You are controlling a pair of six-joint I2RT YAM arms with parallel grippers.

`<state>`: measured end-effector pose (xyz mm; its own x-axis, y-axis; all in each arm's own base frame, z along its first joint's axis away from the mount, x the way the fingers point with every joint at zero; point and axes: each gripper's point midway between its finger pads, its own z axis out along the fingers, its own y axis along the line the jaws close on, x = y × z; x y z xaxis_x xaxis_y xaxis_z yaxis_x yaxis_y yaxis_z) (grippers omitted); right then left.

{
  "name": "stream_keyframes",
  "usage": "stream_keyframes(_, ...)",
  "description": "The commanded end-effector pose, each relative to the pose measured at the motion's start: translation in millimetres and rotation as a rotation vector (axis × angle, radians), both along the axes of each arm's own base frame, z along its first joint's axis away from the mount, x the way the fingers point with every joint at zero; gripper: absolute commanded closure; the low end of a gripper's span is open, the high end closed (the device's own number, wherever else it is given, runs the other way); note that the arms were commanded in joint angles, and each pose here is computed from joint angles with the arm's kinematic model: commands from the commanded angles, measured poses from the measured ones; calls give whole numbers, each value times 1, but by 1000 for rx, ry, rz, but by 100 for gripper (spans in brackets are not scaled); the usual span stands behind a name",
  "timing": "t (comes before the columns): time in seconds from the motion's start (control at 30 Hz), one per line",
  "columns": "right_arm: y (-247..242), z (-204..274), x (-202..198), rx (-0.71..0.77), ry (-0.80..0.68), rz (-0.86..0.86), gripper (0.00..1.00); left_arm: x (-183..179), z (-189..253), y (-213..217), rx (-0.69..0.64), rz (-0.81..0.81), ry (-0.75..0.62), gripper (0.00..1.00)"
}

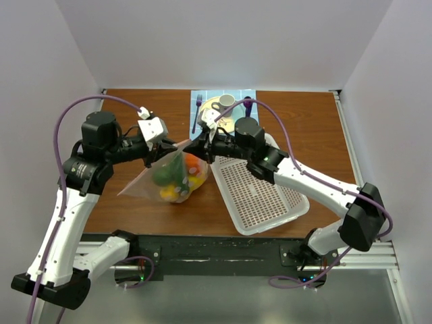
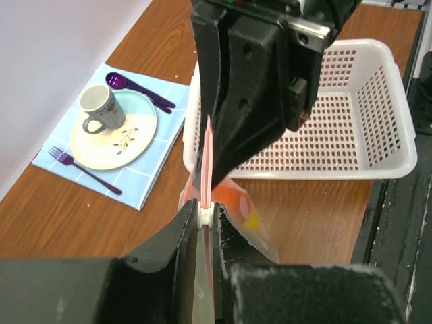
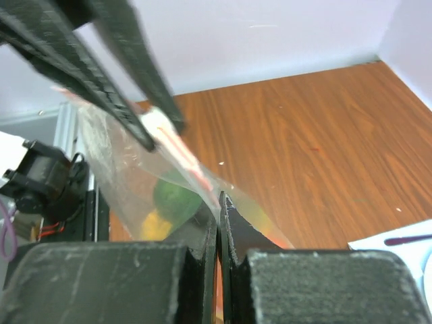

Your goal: Open the zip-top bag and remove the fake food

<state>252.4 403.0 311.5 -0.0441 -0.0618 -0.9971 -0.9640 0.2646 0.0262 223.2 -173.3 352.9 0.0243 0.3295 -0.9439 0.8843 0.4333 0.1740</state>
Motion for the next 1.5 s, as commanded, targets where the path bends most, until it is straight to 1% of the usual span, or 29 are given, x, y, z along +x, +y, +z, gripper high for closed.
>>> stream_keyframes(0.0,-26,44,32,144,-57,-182,100,-6,-3,14,52,52,-17,100)
stream_keyframes(0.13,-42,34,54,146,-46,-326,100,-7,-8,24,100,89,-16,100)
stream_keyframes(0.2,-50,24,65,146,-37,-397,100,-2,-11,33,133,141,-26,100)
stream_keyframes(0.27,-57,11,76,141,-16,-460,100,2,-16,40,153,194,1,100)
stream_keyframes(0.33,-66,9,87,160,-17,-527,100,1,-25,43,160,219,41,100)
stream_keyframes(0.4,-70,3,94,155,-14,-567,100,2,-32,52,188,262,31,100)
stream_keyframes(0.5,-83,0,104,150,-21,-646,100,4,-29,71,239,339,-46,100)
stream_keyframes(0.57,-87,-1,106,152,-16,-657,100,5,-28,84,282,391,-89,100)
stream_keyframes(0.67,-95,-2,106,159,-6,-670,100,8,-33,96,334,436,-106,100)
stream_keyframes(0.8,-102,-8,105,154,2,-682,100,15,-26,106,356,493,-146,100)
stream_keyframes(0.87,-107,-11,102,146,7,-684,100,20,-32,113,376,527,-139,100)
stream_keyframes(1.0,-114,-20,94,131,15,-671,100,23,-46,112,386,521,-113,100)
stream_keyframes(1.13,-109,-26,83,112,43,-616,100,20,-56,98,346,463,-67,100)
stream_keyframes(1.17,-107,-30,80,100,60,-600,97,18,-57,94,334,446,-53,100)
stream_keyframes(1.23,-98,-24,71,106,93,-539,75,18,-56,83,293,404,-22,100)
stream_keyframes(1.27,-97,-26,65,86,120,-517,44,17,-55,79,279,390,-11,100)
stream_keyframes(1.3,-93,-11,61,109,134,-489,35,17,-53,76,266,377,-2,100)
stream_keyframes(1.33,-94,-13,56,79,164,-481,32,17,-45,69,235,355,5,100)
stream_keyframes(1.37,-95,-2,50,87,169,-467,31,17,-41,66,218,348,6,100)
stream_keyframes(1.4,-94,17,46,109,161,-453,31,18,-35,63,198,339,6,100)
stream_keyframes(1.43,-94,19,40,94,181,-437,31,17,-24,56,163,318,7,100)
stream_keyframes(1.47,-93,38,33,118,167,-413,32,17,-18,53,147,305,7,100)
